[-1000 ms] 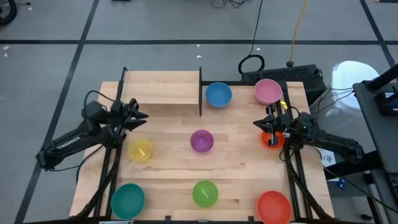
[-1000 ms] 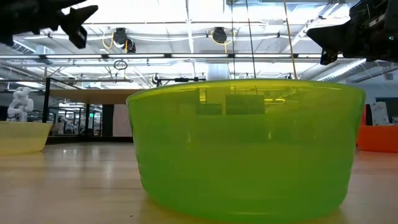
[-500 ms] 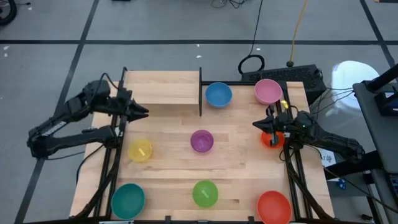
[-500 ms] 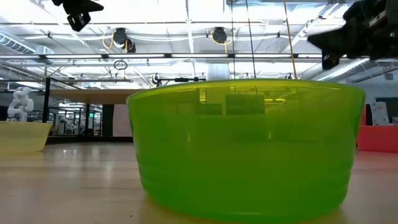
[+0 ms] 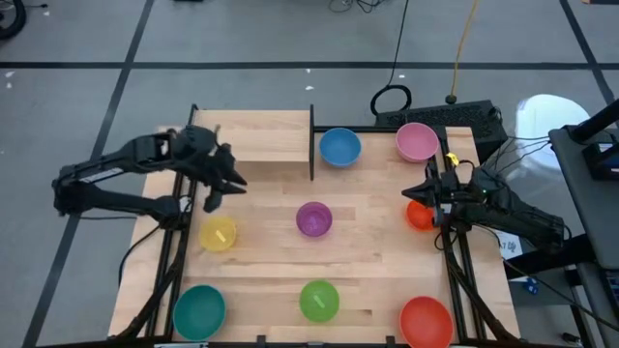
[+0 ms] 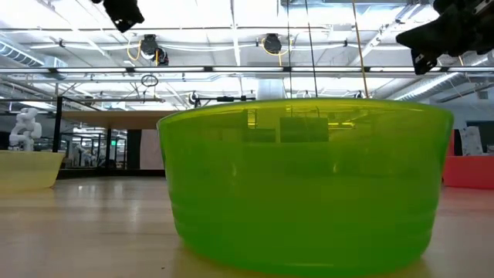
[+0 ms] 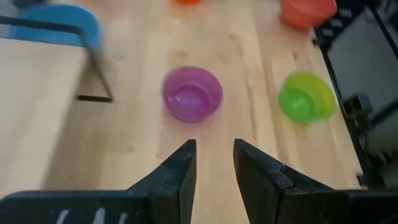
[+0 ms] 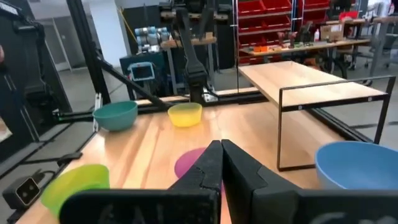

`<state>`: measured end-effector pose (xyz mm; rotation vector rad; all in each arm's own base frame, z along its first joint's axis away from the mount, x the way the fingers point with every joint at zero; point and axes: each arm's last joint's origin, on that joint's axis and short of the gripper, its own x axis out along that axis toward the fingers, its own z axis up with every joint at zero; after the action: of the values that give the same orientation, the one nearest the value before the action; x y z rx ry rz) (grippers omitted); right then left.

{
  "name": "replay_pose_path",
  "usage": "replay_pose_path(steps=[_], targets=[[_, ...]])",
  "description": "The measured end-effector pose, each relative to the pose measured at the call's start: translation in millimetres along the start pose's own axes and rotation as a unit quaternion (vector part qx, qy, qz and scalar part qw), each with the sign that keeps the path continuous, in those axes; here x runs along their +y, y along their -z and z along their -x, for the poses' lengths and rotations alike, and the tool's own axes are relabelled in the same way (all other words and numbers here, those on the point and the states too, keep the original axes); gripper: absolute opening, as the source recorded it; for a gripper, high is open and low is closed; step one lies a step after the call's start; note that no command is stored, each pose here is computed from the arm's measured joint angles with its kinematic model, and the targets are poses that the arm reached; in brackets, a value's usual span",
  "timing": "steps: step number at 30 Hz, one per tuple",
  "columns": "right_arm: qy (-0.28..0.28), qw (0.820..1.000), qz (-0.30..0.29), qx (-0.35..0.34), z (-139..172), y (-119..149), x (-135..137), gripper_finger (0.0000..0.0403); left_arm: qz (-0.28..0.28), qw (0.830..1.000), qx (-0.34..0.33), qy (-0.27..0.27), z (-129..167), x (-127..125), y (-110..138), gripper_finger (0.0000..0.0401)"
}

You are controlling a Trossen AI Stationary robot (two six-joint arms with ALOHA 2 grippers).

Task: Place and stack bowls onto a shelf
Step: Put the yellow bowl on the shelf

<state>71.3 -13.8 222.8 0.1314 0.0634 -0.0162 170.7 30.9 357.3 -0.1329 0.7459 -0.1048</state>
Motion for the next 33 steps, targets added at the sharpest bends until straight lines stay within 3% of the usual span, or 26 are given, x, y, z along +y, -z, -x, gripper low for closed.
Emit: replay_pose_path(steps=[9,17,25,33], targets=[[0.001,1.0,0.0,0.001,0.1,0.1,0.0,0.0,0.027,0.982,0.169,0.078,-27.4,-40.0,17.6,0.0111],[0.001,1.0,0.0,0.001,0.1,0.0,0.0,0.0,0.041,0.96,0.245,0.125,-24.7,-87.5,34.1,0.0111],[0.001,1.0,0.0,0.001,0.1,0.0,0.0,0.0,-0.024,0.957,0.279,0.072,-31.9,-127.9,51.8,0.0111],[0.001,1.0,0.0,0.0,0.1,-0.2,0.0,0.0,-0.034,0.941,0.332,0.061,-49.9,-159.8,67.3,0.0111]])
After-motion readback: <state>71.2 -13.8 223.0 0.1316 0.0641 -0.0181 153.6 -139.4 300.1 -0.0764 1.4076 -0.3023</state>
